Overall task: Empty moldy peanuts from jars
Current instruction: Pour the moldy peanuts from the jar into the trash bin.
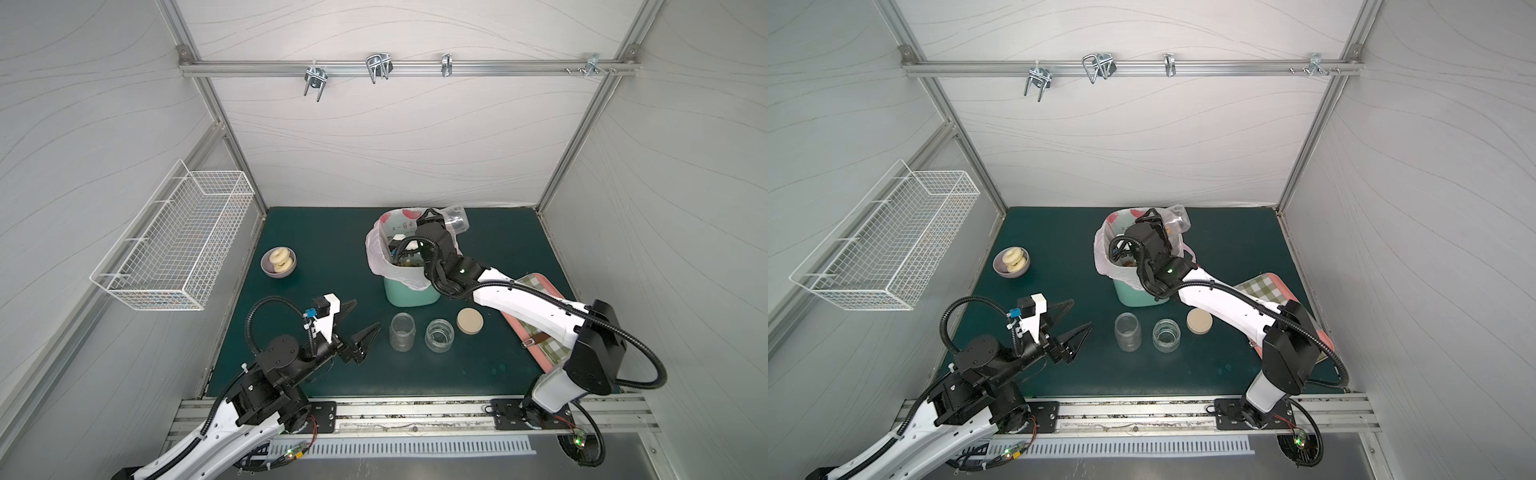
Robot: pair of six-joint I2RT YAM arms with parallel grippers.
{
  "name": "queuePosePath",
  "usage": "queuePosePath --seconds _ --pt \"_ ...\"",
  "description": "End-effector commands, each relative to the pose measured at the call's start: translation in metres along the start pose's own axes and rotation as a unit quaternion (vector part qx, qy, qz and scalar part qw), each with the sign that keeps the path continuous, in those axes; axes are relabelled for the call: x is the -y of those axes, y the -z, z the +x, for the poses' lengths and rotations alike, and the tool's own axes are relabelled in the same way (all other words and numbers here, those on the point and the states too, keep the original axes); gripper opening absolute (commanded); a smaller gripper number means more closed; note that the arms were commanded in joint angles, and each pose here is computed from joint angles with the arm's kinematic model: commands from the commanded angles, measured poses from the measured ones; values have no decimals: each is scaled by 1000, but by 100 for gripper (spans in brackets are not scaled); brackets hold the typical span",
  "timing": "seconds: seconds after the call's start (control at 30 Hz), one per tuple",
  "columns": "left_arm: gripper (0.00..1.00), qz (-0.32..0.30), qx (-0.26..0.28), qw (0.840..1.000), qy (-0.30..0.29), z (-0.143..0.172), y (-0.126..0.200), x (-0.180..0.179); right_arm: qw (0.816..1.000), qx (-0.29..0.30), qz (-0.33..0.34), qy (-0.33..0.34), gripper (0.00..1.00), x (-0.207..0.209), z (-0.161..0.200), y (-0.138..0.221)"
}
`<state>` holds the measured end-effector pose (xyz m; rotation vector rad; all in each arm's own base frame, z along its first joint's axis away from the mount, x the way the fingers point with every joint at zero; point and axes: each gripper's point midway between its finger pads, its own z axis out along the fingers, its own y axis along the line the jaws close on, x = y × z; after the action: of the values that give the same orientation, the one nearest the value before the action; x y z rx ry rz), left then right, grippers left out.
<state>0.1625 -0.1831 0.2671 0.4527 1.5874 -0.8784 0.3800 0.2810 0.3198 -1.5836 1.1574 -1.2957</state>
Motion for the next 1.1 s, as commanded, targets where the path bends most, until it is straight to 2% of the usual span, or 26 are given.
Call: queuePosePath --seconds 0.0,0.1,0.2,0.33,0.6,0.83,1.07 --pt "99 4 24 1000 -3 -16 2 3 1000 -8 17 -20 1 15 15 8" --pt "99 5 23 1000 -3 -15 1 4 998 -9 21 -55 3 22 20 12" --pt "99 4 24 1000 -3 -16 2 3 991 2 -12 -135 1 25 30 21" --pt "99 3 21 1000 -3 -14 1 3 965 32 -50 -254 0 29 46 37" --pt "99 3 14 1000 -1 -11 -5 3 908 114 -75 -396 2 32 66 70" --pt "99 0 8 1000 1 -9 -10 2 878 146 -101 -445 2 29 70 82" --pt "99 -5 6 1000 1 -8 -11 0 879 147 -97 -444 1 26 70 80"
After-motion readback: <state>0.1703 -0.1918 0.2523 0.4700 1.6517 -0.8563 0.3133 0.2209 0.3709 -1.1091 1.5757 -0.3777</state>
